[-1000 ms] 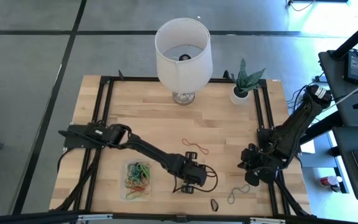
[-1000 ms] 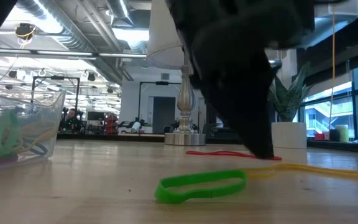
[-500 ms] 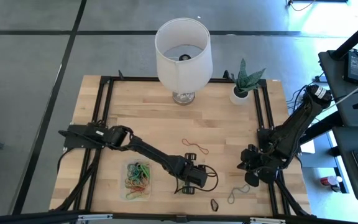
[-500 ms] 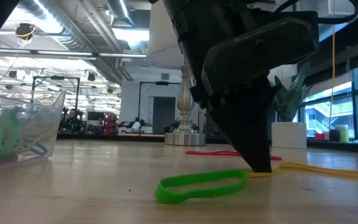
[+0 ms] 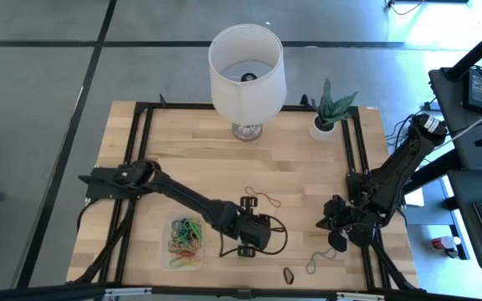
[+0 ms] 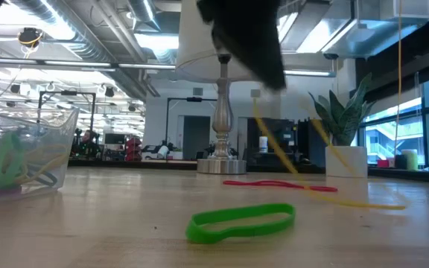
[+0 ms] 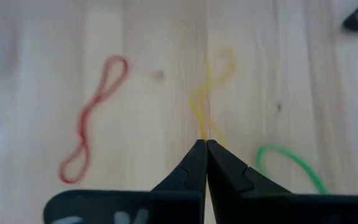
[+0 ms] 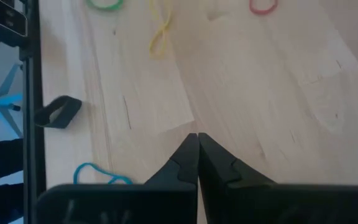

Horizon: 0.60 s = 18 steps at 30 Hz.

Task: Pick and place rubber bands into bin
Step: Put the yellow rubber band into the transparent bin

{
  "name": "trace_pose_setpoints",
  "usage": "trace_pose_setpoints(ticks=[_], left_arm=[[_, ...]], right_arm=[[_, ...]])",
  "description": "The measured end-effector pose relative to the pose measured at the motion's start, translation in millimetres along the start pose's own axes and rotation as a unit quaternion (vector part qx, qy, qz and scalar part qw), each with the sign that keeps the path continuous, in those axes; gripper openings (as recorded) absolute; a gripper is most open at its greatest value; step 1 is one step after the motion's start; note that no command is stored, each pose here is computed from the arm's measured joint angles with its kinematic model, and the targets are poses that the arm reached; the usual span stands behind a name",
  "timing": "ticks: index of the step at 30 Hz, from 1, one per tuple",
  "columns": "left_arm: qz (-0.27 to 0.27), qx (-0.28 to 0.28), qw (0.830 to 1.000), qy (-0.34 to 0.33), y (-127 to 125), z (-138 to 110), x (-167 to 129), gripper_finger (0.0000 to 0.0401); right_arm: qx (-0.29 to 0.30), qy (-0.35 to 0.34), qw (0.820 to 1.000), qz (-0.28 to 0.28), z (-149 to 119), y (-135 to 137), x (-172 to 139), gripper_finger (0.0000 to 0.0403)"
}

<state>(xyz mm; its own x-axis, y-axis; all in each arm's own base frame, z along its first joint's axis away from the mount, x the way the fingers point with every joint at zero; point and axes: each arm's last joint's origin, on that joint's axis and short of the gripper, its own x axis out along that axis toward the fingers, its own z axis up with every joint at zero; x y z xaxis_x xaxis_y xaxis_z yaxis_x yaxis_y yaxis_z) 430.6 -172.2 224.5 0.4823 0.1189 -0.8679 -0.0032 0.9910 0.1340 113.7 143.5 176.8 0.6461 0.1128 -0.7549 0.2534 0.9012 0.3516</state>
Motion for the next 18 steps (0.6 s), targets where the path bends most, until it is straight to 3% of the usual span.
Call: trace_pose_setpoints(ticks=[12,18], left_arm=[[0.043,0.0,0.997,-0.066,14,-8,-116,0.0002],[0.042,-0.003,0.999,-0.031,17,-32,-160,0.0002]], right_arm=[[0.032,-0.044,0.998,0.017,5,5,0,0.0004],[0.054,-0.089,0.994,0.026,9,9,0,0.0004]])
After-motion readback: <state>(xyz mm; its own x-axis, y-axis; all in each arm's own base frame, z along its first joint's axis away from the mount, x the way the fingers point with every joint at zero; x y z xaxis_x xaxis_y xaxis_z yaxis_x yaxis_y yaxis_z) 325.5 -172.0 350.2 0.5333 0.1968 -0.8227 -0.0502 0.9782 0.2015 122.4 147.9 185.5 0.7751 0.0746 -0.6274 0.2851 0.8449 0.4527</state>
